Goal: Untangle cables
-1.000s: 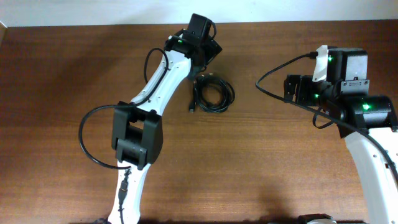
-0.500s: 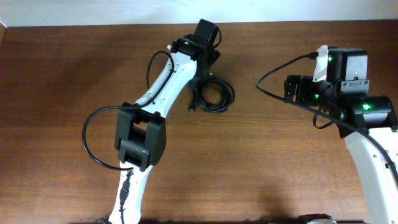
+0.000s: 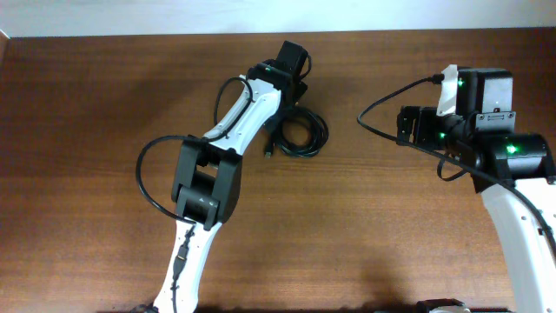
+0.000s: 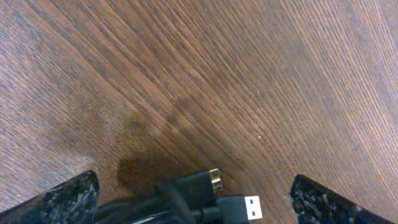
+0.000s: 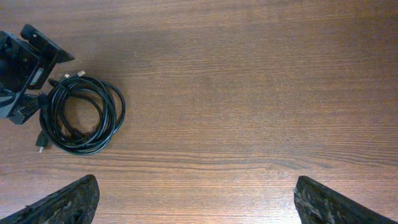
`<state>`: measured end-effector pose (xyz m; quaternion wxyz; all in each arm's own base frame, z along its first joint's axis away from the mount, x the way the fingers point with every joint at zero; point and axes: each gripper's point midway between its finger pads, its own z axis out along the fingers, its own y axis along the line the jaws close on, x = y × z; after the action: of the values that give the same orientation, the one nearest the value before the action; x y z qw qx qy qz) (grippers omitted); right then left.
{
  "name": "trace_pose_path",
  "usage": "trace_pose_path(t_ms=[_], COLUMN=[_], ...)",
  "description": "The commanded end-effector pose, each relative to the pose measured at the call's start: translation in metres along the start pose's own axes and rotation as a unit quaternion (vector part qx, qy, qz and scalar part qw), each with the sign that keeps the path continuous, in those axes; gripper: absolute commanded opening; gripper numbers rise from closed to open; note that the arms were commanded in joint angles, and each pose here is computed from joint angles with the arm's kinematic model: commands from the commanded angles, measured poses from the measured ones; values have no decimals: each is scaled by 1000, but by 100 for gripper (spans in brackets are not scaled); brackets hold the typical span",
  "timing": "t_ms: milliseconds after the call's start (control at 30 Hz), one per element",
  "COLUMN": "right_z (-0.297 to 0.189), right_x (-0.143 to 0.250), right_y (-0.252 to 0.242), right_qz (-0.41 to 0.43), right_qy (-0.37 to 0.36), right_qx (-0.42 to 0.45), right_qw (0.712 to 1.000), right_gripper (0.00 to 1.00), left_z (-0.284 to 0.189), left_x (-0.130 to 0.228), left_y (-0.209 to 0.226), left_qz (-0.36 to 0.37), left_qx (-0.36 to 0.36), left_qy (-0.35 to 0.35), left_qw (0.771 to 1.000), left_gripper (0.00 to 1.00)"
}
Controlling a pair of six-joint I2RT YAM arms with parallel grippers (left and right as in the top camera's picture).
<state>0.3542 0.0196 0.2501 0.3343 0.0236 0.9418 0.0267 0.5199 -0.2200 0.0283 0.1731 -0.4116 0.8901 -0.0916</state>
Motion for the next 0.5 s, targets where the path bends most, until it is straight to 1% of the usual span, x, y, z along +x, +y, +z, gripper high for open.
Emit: trace_pose_path(t_ms=[0, 33, 67, 100, 233, 267, 300, 333, 367, 433, 467], right_z=[-3, -3, -3, -3, -3, -3, -3, -3, -3, -3, -3], right_x=[-5, -5, -5, -5, -3, -3, -3, -3, -3, -4, -4], right_y=[0, 0, 0, 0, 0, 0, 0, 0, 0, 0, 0], right_qz=[-2, -2, -2, -2, -2, -2, -2, -2, -2, -2, -2], right_qy=[-7, -7, -7, -7, -4, -4, -4, -4, -4, -4, -4], right_qx=[4, 4, 4, 4, 4, 4, 4, 4, 4, 4, 4], right_qw=[1000, 1000, 1000, 1000, 1000, 1000, 1000, 1000, 1000, 1000, 1000], right_gripper=[99, 99, 99, 99, 99, 99, 99, 99, 99, 100, 100], left_z=[0, 0, 0, 0, 0, 0, -1, -2, -6, -18, -31], left_x=[5, 7, 9, 10, 10, 11, 16, 22, 28, 27, 24], left_y=[-4, -4, -5, -5, -5, -5, -8, -19, -37, -51, -62], left_qz=[-5, -5, -5, -5, 9, 40, 56, 93, 140, 158, 181], left_qx=[6, 7, 9, 10, 10, 11, 19, 46, 91, 118, 136], left_qy=[10, 15, 20, 24, 22, 25, 36, 51, 66, 72, 66], left_qw=[1000, 1000, 1000, 1000, 1000, 999, 998, 993, 984, 978, 972], left_gripper=[57, 45, 8, 0, 0, 0, 0, 0, 0, 0, 0])
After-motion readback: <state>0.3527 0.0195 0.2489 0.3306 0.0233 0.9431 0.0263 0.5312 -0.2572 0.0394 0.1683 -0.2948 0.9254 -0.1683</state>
